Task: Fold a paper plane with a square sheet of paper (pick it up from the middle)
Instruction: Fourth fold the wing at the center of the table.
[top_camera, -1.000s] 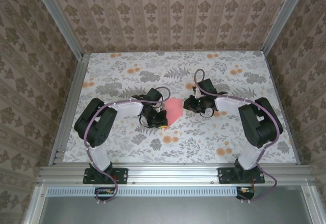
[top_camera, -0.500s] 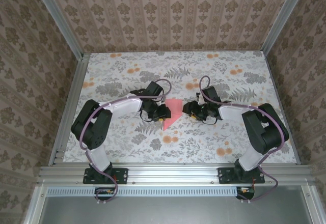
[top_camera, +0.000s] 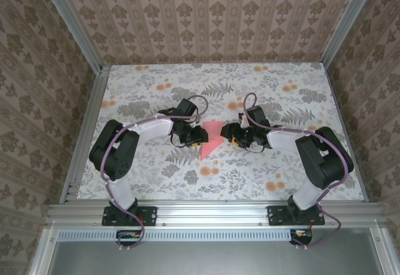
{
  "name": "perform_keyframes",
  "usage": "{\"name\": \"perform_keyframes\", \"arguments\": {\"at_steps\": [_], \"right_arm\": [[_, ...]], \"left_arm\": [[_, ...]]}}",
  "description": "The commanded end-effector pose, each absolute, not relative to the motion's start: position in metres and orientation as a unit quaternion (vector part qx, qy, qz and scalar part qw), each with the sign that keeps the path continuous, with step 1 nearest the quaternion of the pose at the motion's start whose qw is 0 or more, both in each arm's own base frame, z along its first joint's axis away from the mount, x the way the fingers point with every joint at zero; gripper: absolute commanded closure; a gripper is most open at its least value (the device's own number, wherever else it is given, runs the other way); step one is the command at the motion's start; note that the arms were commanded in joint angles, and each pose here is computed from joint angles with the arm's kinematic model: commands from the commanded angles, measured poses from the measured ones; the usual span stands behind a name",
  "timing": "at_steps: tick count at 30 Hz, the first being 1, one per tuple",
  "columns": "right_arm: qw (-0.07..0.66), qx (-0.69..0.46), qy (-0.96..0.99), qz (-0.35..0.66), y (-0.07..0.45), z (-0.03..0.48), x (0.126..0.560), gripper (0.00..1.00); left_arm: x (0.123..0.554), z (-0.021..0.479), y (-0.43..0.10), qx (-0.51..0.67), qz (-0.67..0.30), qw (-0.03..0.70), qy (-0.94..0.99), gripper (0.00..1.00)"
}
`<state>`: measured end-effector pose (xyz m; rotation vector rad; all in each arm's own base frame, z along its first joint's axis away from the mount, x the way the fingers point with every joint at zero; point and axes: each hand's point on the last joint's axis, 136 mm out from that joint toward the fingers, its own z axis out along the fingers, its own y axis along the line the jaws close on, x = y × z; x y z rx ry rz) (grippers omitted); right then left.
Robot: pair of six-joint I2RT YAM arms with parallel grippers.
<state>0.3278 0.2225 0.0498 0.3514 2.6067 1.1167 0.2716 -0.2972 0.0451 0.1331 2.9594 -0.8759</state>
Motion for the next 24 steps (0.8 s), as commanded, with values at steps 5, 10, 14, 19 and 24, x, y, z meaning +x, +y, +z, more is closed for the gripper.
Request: {"name": "perform_keyframes", "arguments": {"at_steps": [5,10,14,19,24], "right_arm": [[0.14,0.112,0.902,0.394,0.228,0.052,0.329,0.38],[0.138,0.086,0.904,0.394,0.231,0.051,0.327,0.38],[0.12,0.063,0.904,0.406,0.239,0.051,0.324,0.39],[0.099,0.053,0.902,0.417,0.25,0.05,0.321,0.39],[0.091,0.063,0.896,0.43,0.257,0.048,0.325,0.4]], "left_arm": [[0.28,0.041,-0.304,0.078,-0.3,0.037,0.95,0.76],[0.284,0.043,-0.301,0.076,-0.319,0.047,0.944,0.88],[0.286,0.048,-0.296,0.067,-0.337,0.054,0.937,0.91],[0.286,0.047,-0.292,0.054,-0.351,0.048,0.933,0.91],[0.287,0.052,-0.289,0.049,-0.358,0.055,0.931,0.91]]}}
